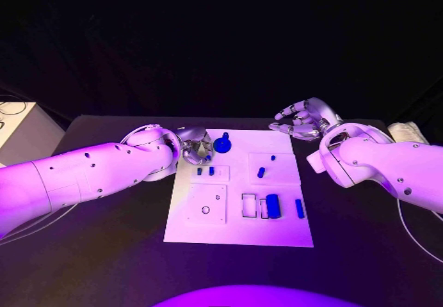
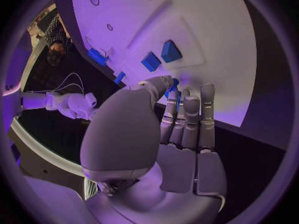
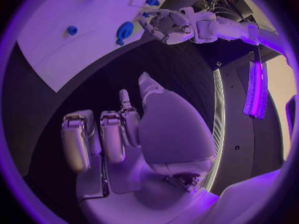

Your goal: Assemble the parts on the task board

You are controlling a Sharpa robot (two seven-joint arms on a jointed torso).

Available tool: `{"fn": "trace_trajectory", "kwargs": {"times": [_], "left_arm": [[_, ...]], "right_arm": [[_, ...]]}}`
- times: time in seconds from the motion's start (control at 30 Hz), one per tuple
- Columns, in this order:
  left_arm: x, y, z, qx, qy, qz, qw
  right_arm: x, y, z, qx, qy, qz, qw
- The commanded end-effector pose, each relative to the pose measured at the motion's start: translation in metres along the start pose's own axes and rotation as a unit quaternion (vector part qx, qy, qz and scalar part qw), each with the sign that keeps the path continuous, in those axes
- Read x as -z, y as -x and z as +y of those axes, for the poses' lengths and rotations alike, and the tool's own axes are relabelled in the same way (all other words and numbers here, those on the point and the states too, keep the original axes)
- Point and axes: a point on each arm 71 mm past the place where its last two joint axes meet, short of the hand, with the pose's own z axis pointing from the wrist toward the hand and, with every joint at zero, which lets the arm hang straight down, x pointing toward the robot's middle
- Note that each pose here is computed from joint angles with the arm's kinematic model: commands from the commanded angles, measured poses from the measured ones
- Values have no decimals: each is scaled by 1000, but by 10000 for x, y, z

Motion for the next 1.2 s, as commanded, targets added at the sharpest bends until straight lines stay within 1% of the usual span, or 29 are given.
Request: {"fn": "trace_trajectory", "kwargs": {"times": [0.03,0.33,0.83,0.97,1.03,1.2], "left_arm": [[-1,-11,-9,4,-4,7,1000],[1,-8,-1,5,-2,6,1000],[7,8,3,6,-5,-5,1000],[34,7,-2,13,-13,-5,1000],[63,15,-12,24,-23,-12,999],[153,70,-73,62,-52,-30,996]], "right_arm": [[0,-11,6,3,4,5,1000],[0,-11,5,3,4,5,1000],[-5,-10,-5,4,2,5,1000],[-13,-5,-24,6,-1,7,1000],[-17,0,-40,7,-3,9,1000],[-23,5,-75,10,-6,13,1000]]}}
